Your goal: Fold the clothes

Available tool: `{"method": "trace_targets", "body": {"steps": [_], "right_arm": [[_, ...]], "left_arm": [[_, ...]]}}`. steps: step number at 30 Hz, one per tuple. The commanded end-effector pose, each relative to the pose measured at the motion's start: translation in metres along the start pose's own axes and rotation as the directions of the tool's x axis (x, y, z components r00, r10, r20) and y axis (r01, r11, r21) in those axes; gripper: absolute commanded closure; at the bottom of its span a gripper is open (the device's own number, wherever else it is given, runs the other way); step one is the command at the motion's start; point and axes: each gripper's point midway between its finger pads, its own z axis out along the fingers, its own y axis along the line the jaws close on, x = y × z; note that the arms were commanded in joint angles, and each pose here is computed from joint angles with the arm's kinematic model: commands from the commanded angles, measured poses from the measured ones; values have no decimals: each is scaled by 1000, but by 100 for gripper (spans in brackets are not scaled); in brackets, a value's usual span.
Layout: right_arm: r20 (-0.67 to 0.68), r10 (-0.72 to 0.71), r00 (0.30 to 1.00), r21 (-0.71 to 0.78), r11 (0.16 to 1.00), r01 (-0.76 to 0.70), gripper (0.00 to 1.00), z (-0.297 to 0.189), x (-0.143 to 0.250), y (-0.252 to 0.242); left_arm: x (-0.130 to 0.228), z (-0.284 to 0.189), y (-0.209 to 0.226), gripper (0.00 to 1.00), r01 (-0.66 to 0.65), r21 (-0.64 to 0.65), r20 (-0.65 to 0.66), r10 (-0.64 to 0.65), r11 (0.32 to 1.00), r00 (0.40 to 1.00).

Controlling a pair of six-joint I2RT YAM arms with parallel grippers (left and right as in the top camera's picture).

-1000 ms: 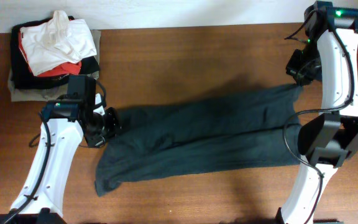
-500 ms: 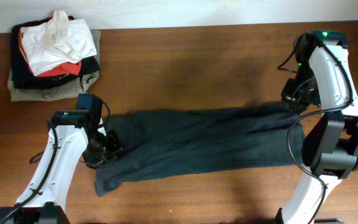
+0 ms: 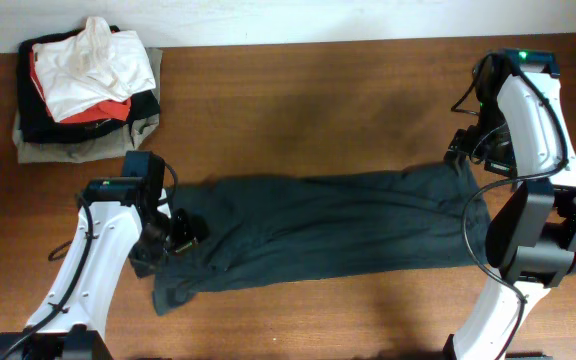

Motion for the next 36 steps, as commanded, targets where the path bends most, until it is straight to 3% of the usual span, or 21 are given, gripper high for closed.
{"method": "trace_targets", "body": {"steps": [1,3,4,5,7,15,18,26,32,36], "right_arm": [[-17,-149,989,-165,976,144,42,-2,9,29],[-22,-173,985,-195,967,166,73,10,11,41],[-29,-178,984,-199,965,169,81,19,13,45],[-41,-181,983,-217,962,168,86,29,15,51],[-58,-184,981,-241,956,165,88,45,19,58],[-100,-161,982,-330,936,120,89,118,43,84],[-128,-95,987,-314,948,50,96,132,49,84],[-157,-105,982,-336,941,47,96,129,59,92],[-168,-159,973,-363,927,89,96,122,73,109],[-105,-166,981,-316,940,125,96,108,54,102]], "left_arm": [[-21,-12,-30,27,-90,73,120,81,993,989],[-17,-5,-44,52,-142,71,116,134,987,984],[-13,1,-48,64,-161,62,96,155,985,983],[-9,9,-51,80,-176,50,67,172,983,983],[-7,23,-53,97,-186,33,29,185,982,982],[-17,88,-47,99,-154,-30,-96,150,988,984],[-24,99,-32,99,-94,-70,-107,86,993,990],[-77,87,50,99,214,-73,-24,-216,974,976],[-108,69,90,99,345,-56,55,-342,937,938],[-130,41,106,99,405,-31,96,-400,914,911]]}}
